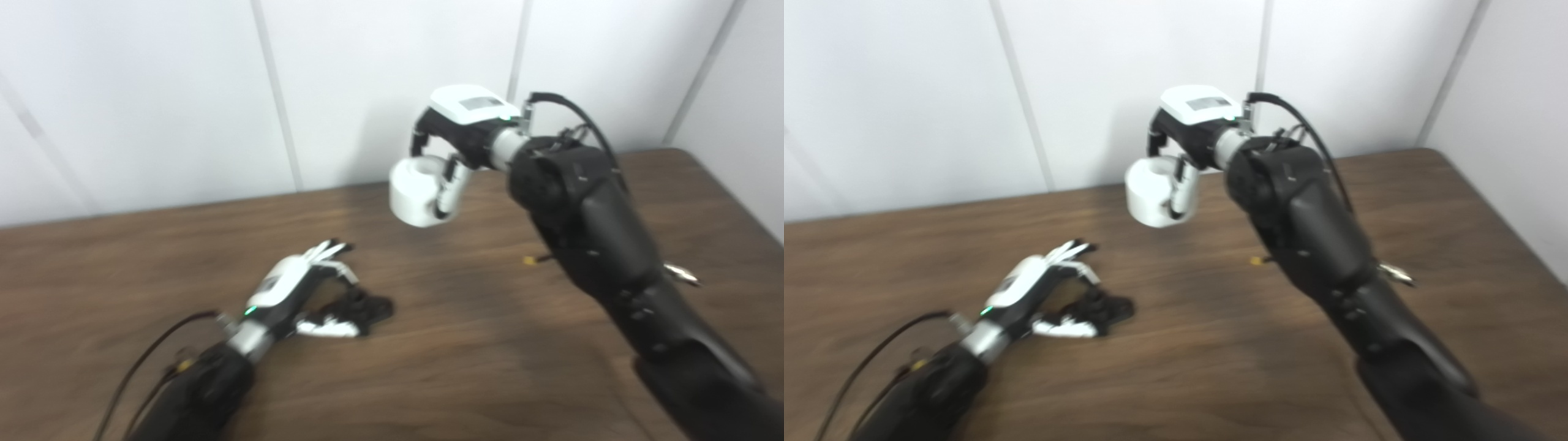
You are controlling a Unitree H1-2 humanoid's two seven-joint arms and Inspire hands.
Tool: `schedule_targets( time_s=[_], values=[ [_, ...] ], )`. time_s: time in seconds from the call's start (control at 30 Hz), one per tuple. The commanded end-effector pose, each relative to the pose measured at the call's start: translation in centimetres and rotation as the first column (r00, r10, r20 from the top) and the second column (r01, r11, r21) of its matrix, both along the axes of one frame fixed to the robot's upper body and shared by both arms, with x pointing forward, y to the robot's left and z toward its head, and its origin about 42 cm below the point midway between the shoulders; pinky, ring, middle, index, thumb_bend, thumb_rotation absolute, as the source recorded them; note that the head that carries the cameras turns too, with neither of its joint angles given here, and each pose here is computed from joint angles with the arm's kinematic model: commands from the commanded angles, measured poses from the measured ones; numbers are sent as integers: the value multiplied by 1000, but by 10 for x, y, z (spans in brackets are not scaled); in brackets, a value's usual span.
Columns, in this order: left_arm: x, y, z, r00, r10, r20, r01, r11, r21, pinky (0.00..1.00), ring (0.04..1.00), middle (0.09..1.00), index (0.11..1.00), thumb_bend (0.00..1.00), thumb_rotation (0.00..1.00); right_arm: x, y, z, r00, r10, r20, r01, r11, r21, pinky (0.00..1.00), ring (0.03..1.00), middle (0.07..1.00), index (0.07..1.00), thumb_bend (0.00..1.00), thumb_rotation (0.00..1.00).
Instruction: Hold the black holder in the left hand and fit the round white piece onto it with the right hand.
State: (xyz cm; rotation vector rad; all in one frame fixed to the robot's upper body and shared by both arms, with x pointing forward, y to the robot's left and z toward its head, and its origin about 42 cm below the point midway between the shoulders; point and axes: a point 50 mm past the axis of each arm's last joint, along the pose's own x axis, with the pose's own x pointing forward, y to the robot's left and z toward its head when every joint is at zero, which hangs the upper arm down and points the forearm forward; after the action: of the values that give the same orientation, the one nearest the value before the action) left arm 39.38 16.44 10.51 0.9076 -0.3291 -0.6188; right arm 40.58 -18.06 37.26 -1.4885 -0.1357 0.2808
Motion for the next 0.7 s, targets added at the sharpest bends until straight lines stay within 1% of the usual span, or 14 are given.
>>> schedule_targets(
  time_s=[0.0,0.1,0.27,0.37,0.47,0.6,0.67],
  values=[
    [-34,-18,-52,983,-30,-183,59,986,154,1000,1000,944,482,524,60,-7,7,32,993,51,109,-49,998,-27,709,798,734,481,526,139],
    [-33,-25,-51,982,-34,-186,61,988,141,1000,1000,945,482,524,59,-13,17,26,990,98,100,-95,995,-32,690,777,724,480,526,140],
    [-32,-33,-51,984,-46,-170,69,989,130,1000,1000,941,481,524,59,-20,25,11,986,144,86,-142,989,-29,675,767,725,480,525,139],
    [-32,-38,-50,984,-49,-169,72,989,129,1000,1000,942,482,524,60,-23,28,2,986,152,67,-151,988,-19,684,773,736,480,526,140],
    [-32,-40,-50,984,-50,-169,72,990,124,1000,1000,938,481,524,59,-27,31,-7,987,153,50,-153,988,-1,735,788,743,481,526,139],
    [-32,-43,-50,985,-52,-167,73,990,121,1000,1000,934,481,524,60,-28,33,-15,985,166,34,-166,986,-3,744,798,747,482,526,139],
    [-32,-44,-49,984,-54,-169,76,989,127,1000,1000,934,481,524,60,-28,35,-18,985,171,28,-171,985,0,722,787,748,483,526,139]
  ],
)
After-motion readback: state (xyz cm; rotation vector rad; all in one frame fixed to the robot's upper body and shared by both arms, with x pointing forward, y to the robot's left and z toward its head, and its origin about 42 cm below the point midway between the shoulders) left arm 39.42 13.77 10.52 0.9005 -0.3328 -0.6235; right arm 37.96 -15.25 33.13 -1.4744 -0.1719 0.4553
